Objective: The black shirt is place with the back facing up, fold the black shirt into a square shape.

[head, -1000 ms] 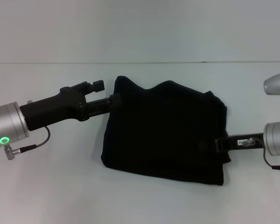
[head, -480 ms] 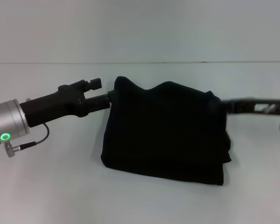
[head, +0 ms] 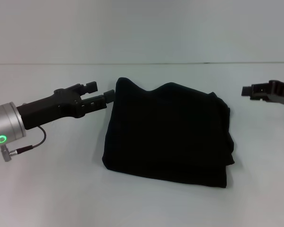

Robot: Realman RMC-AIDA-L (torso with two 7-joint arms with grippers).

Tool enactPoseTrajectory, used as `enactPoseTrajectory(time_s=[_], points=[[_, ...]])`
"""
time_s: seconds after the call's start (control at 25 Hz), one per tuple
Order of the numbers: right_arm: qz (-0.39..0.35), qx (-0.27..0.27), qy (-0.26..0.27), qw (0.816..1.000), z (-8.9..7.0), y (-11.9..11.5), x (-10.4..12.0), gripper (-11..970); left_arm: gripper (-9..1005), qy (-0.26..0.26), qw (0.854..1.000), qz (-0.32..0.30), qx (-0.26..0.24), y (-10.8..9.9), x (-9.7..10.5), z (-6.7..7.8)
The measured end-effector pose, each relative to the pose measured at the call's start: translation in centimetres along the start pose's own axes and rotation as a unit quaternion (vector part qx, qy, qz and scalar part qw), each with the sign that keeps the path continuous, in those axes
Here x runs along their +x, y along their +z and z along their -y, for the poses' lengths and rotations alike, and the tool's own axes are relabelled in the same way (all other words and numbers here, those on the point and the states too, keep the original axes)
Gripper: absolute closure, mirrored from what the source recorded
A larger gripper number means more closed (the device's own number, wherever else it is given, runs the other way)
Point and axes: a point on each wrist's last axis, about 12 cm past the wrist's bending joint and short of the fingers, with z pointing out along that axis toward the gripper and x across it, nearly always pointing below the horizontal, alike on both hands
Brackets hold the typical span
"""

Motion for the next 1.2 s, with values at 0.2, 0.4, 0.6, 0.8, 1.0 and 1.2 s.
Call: enactPoseTrajectory(time_s=[0.2,0.4,0.6,0.8,1.0,1.2], points=[[-0.069,0.026,0.001,0.997,-0.7,1.5,0.7,608,135,0.007,1.000,-0.002,0.001,-0.2,0.1,0.0],[-0.110,0.034,-0.006,0.993,-1.4,3.5,1.7,437,134,0.025,1.000,-0.005,0.011,-0.4,-0.1,0.2],[-0.109,0.048,-0.002,0.993,-1.5,4.7,2.3,294,133,0.032,0.999,-0.005,0.015,-0.6,-0.3,0.2],[-0.100,0.054,-0.002,0.993,-1.7,5.7,2.8,236,131,0.033,0.999,-0.004,0.014,-0.6,-0.4,0.1],[-0.090,0.056,-0.004,0.994,-2.1,6.6,2.9,272,129,0.034,0.999,-0.004,0.013,-0.5,-0.5,0.1],[-0.076,0.062,0.003,0.995,-2.3,7.3,3.3,391,129,0.037,0.999,-0.002,0.011,-0.5,-0.6,0.1]])
